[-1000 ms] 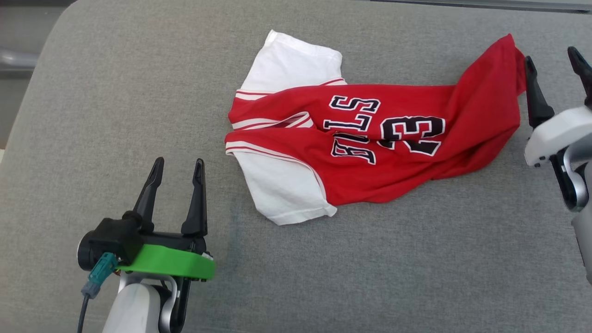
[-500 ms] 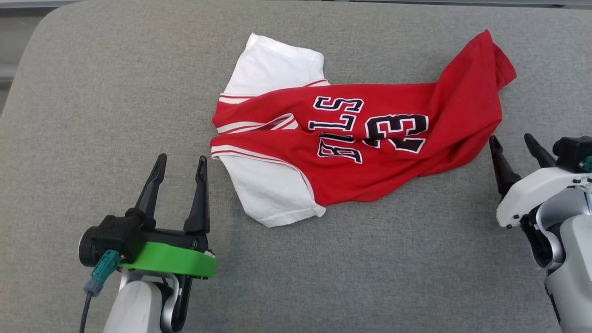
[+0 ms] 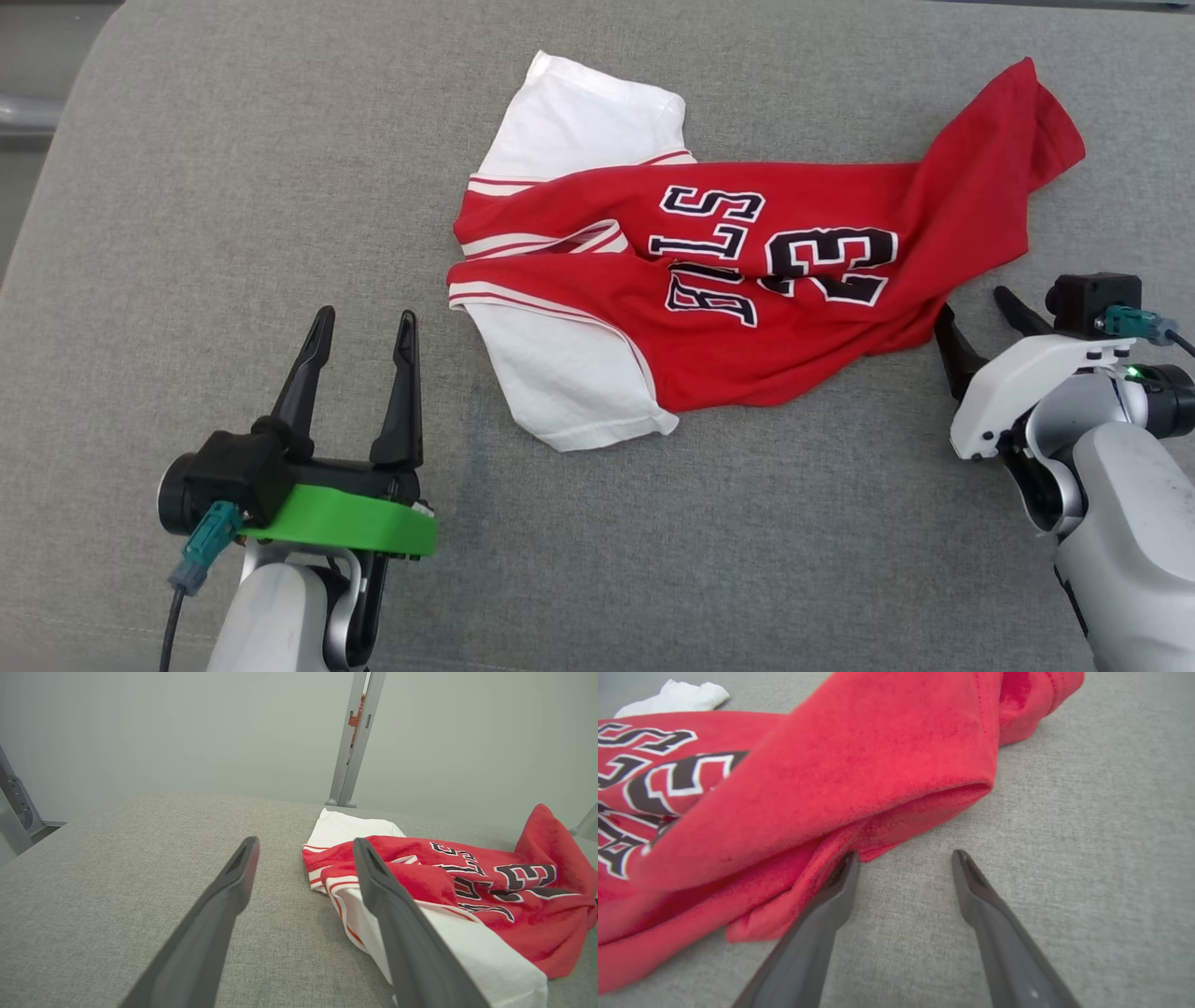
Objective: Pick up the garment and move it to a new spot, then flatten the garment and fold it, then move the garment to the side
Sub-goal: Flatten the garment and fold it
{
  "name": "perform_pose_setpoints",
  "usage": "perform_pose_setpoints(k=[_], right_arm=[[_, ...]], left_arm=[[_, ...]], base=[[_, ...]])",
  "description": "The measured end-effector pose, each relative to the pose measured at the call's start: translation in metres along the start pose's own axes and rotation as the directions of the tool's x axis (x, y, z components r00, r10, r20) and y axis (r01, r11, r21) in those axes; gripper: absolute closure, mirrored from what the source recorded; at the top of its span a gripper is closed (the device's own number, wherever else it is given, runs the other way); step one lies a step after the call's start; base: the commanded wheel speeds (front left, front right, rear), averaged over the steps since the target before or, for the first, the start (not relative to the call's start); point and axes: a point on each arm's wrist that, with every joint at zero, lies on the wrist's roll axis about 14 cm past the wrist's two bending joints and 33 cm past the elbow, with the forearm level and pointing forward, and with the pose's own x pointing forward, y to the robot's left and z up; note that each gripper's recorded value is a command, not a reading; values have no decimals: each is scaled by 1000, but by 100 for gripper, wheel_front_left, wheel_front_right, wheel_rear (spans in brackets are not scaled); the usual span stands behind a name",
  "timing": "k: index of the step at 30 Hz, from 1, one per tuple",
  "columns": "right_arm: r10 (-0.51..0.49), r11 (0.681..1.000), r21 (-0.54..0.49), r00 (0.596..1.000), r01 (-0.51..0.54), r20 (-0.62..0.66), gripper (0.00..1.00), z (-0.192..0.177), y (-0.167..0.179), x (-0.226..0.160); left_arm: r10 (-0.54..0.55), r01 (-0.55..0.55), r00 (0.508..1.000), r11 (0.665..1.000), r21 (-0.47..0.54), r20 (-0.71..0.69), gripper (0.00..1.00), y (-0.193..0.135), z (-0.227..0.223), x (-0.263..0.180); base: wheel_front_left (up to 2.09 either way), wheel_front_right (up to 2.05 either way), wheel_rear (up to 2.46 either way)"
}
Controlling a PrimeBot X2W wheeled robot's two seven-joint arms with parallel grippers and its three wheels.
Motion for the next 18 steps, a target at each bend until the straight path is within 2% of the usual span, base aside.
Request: perform_pose_setpoints(k=[5, 11, 18], right_arm=[[38, 999, 6, 999, -38, -1, 0, 0, 14, 5], [37, 997, 68, 999, -40, 40, 0, 4, 11, -5], [0, 996, 86, 994, -9, 108, 0, 25, -4, -21]], left_arm=[[-2, 2, 1000, 1000, -1, 1, 0, -1, 1, 0], [-2, 2, 1000, 1000, -3, 0, 0, -1, 0, 0], [-20, 20, 1000, 1000, -9, -3, 0, -7, -2, 3]], base=[[0, 0, 0], [0, 0, 0], [0, 0, 0]])
